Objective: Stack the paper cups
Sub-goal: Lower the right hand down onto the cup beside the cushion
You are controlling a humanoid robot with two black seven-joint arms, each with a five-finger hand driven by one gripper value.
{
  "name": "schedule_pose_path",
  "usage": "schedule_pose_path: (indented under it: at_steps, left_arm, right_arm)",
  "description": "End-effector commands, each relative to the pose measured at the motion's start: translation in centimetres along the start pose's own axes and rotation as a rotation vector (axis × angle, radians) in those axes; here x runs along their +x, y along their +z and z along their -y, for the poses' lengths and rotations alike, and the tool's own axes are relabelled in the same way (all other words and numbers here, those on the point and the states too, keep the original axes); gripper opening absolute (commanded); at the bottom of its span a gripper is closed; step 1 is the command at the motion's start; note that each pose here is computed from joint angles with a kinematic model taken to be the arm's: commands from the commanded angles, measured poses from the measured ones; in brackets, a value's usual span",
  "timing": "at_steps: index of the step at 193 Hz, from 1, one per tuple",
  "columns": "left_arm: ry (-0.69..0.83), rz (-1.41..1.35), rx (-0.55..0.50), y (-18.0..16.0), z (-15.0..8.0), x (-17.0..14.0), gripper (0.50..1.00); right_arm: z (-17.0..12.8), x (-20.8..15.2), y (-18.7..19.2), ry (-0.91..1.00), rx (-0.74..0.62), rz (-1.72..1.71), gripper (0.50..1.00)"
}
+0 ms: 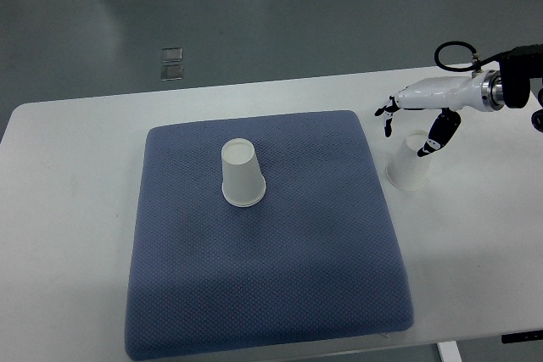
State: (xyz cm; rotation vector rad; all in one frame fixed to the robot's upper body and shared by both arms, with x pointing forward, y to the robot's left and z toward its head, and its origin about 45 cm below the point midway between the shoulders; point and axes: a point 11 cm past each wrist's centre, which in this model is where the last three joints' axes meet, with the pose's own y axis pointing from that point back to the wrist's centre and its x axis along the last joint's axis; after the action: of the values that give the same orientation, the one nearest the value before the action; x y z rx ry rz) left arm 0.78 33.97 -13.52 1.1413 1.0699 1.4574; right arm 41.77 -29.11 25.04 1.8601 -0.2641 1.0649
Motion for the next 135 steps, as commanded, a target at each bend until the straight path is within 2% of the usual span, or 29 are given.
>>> schedule_pose_path:
  at_steps: [1,59,135]
  left_arm:
    - [0.000,0.000,0.001,0.0,0.0,0.0,1.000]
    - [0.000,0.000,-0.001,0.0,0.0,0.0,1.000]
    - [0.000,0.000,-0.001,0.0,0.0,0.0,1.000]
  right_arm:
    - [0.4,-0.7,-0.1,0.003,0.006,-0.004,0.907]
    - [0.7,-3.2,0.7,-0.001,-0.015,-0.029,0.905]
    - [0.7,-4.1,2.0,0.023,-0.053,-0.072,0.903]
